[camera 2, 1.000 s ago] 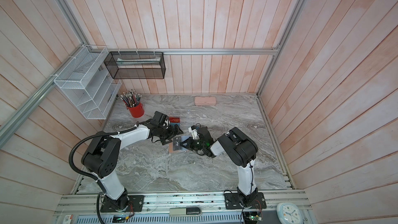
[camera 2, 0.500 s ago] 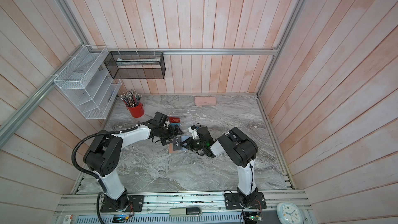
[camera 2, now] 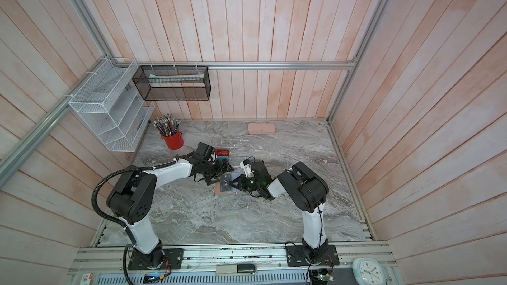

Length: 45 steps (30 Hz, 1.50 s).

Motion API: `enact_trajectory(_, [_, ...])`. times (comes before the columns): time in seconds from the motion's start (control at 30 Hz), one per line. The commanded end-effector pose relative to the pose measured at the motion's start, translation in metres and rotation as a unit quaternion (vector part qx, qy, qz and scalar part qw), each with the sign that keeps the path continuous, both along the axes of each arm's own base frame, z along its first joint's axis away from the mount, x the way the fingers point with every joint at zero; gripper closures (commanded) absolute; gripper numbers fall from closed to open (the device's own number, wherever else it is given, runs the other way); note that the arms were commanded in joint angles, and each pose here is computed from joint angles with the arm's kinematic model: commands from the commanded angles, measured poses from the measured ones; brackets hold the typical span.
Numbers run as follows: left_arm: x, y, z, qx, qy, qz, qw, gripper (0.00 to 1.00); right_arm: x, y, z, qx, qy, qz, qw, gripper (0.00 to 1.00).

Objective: Take the credit cards out of the card holder
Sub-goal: Take out the credit card from the card slot.

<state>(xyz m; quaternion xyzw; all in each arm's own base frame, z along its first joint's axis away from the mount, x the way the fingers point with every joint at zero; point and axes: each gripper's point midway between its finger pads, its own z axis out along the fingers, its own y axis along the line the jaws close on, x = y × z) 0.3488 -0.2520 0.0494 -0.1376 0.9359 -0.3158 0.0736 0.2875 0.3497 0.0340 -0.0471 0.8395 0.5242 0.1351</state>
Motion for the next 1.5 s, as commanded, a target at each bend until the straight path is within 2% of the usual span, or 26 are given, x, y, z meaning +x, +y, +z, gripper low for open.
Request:
enact_trajectory(0.0, [-0.023, 0.017, -0.054, 0.064, 0.058, 0.003, 0.996, 0.0, 0.003, -0.003, 0.001, -0.013, -0.009, -0.007, 1.0, 0.99])
enact_trajectory(0.57, [-0.024, 0.018, -0.057, 0.066, 0.062, 0.001, 0.996, 0.0, 0.008, -0.014, -0.001, -0.026, -0.015, -0.011, 0.999, 1.0])
enact_trajectory(0.67, [-0.02, 0.014, -0.045, 0.052, 0.05, 0.002, 0.997, 0.0, 0.008, -0.014, -0.001, -0.025, -0.013, -0.01, 1.0, 1.0])
enact_trajectory(0.9, [-0.003, -0.006, 0.02, -0.014, -0.01, -0.003, 1.0, 0.0, 0.005, -0.011, 0.0, -0.019, -0.011, -0.004, 1.0, 1.0])
enact_trajectory(1.03, [0.001, -0.016, 0.035, -0.045, -0.015, -0.004, 0.999, 0.0, 0.002, -0.007, 0.001, -0.016, -0.011, -0.001, 1.0, 1.0])
enact_trajectory(1.33, [-0.002, -0.014, 0.025, -0.041, -0.007, 0.002, 0.999, 0.0, 0.001, -0.006, -0.001, -0.015, -0.01, 0.001, 1.0, 1.0])
enact_trajectory(1.47, [-0.003, -0.014, 0.01, -0.033, 0.003, 0.002, 0.999, 0.0, 0.002, -0.006, -0.001, -0.012, -0.008, 0.001, 1.0, 1.0])
